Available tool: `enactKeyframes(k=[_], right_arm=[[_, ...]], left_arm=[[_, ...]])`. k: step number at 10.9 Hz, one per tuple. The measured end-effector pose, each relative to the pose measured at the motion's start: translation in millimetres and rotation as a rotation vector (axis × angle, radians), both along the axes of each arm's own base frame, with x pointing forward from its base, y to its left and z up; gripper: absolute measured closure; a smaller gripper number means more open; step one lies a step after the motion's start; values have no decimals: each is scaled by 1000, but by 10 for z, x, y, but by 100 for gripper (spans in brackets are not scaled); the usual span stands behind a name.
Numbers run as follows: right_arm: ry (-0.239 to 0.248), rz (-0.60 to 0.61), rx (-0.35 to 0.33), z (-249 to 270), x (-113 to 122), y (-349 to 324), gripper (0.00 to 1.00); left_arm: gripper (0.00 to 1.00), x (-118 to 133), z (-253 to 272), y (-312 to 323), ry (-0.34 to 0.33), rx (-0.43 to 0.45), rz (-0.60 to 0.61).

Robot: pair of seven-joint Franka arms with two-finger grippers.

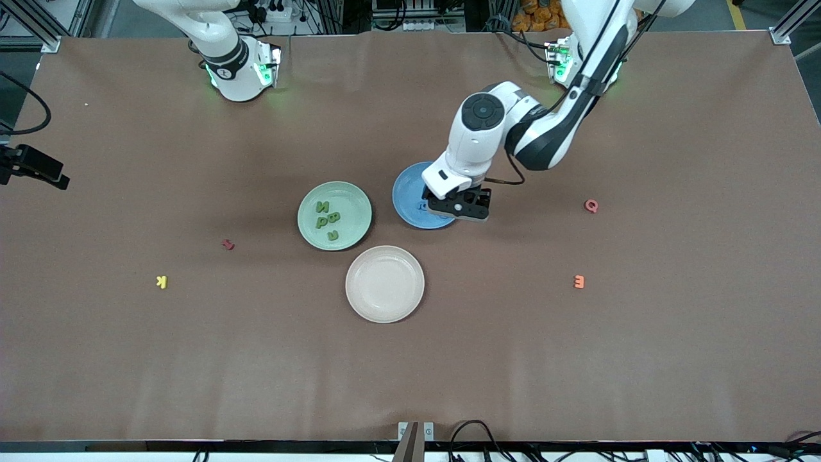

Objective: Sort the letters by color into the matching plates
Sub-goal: 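Raise the left gripper and move it away from the blue plate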

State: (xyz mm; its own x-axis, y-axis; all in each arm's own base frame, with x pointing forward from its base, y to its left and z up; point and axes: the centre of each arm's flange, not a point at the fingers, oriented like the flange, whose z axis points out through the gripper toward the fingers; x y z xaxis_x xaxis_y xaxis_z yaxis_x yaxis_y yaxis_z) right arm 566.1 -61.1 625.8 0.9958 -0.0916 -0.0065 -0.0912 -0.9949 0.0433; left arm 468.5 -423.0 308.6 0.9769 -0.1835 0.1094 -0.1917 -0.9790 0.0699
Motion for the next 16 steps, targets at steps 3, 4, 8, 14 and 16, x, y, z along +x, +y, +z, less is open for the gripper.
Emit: enactKeyframes(k=[3,4,8,14,16], right_arm=[[-3,1,0,-4,8,7,0],[-5,1,0,-4,10,6,0],[-14,2,-1,2,22,9,0],[-19,1,-2,7,26,4,0],[-20,1,-2,10,26,3,0]], left_arm=[[0,267,371,389,-26,10,15],[0,339,455,530,-24,21,28],[0,641,759,1048,-17,64,19],[0,1014,1140,1763,72,135,81],[0,1106,1405,2036,70,142,131]])
